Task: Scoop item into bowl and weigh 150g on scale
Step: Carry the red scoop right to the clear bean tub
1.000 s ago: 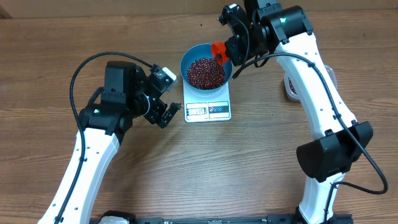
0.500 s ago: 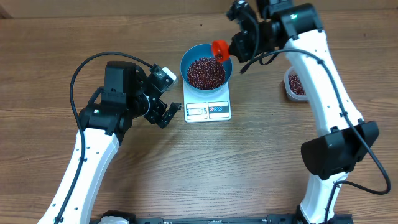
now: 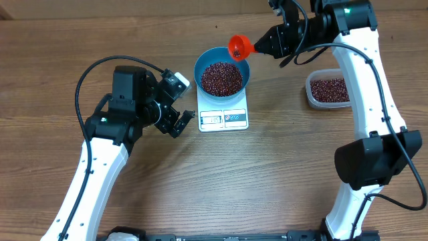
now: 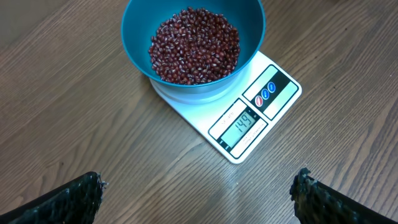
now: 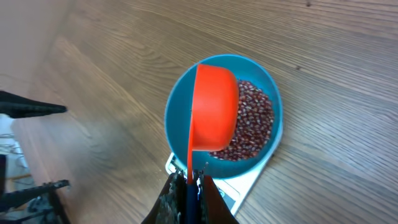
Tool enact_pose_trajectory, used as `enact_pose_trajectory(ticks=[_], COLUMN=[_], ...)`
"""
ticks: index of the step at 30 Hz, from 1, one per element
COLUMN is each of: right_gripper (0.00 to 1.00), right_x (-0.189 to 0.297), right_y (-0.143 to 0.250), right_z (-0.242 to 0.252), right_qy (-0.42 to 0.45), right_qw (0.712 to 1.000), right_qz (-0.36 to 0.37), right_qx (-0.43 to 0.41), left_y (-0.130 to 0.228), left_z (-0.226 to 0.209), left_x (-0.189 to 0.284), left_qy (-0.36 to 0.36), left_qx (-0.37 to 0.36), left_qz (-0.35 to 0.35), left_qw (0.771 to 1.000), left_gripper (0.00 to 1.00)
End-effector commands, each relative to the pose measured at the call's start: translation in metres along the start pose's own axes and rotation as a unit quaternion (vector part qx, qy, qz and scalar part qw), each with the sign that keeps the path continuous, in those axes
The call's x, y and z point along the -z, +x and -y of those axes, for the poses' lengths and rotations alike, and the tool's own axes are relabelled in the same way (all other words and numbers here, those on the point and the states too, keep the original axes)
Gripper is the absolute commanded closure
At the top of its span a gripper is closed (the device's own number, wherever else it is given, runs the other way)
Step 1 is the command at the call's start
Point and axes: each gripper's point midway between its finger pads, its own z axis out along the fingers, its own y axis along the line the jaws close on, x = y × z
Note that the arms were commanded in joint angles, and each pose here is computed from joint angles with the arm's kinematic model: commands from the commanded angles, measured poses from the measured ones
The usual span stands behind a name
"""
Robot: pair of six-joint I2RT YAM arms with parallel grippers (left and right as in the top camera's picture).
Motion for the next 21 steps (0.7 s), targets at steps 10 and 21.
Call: enact_pose_trajectory(ticks=[10,21], right_gripper=[0.96,0.96], right_x=[0.034,0.067], right_y=[-0.016,-0.017], right_z=[-0.016,0.006], right_qy=[-0.036,-0.061], right_qw=[0.998,0.994], right_qz=[0.046,0.080], right_qx=[-0.004,-0.043], left_y=[-0.009,-0.009], left_z=[-0.001,-0.001], left_x=[0.003,0.003], left_qy=[0.002,0.002], left_qx=[-0.008,-0.008], left_qz=[0.011,0.011], left_qw=[1.000,1.000], left_gripper=[0.01,0.00])
